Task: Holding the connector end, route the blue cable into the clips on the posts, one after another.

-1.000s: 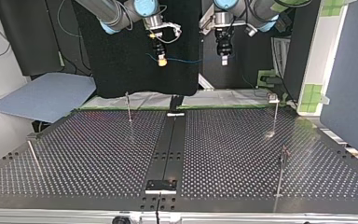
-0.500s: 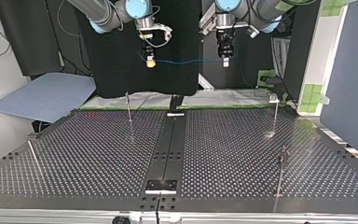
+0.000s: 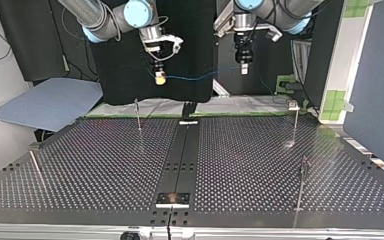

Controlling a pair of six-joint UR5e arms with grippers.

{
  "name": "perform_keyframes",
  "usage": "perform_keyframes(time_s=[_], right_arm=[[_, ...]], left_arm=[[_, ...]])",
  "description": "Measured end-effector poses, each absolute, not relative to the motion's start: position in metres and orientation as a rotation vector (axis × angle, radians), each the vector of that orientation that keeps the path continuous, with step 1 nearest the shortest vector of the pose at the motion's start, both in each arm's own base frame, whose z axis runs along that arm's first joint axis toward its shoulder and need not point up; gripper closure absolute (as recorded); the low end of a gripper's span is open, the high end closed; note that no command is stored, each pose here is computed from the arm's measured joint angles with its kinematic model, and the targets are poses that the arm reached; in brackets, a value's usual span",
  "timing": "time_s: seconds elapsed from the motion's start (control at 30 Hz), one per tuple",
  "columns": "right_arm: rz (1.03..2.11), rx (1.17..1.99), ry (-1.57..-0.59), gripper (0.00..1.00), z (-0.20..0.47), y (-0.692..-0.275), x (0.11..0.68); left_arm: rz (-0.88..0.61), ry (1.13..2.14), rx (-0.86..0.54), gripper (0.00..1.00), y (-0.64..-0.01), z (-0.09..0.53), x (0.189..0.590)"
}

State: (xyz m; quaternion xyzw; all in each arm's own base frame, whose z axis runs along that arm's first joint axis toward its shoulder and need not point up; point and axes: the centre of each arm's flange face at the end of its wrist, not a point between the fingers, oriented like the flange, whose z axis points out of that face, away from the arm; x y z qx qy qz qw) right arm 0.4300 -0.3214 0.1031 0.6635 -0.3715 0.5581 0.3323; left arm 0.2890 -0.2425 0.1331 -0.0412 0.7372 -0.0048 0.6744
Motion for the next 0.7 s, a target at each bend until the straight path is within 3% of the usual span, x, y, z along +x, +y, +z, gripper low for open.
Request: perform_keyframes(time_s=[0.7], right_arm=[[1.738, 1.689, -0.765, 1.0, 0.25, -0.337, 0.48]], left_arm=[[0.022, 1.625, -0.142, 1.0, -0.227, 0.199, 0.285]])
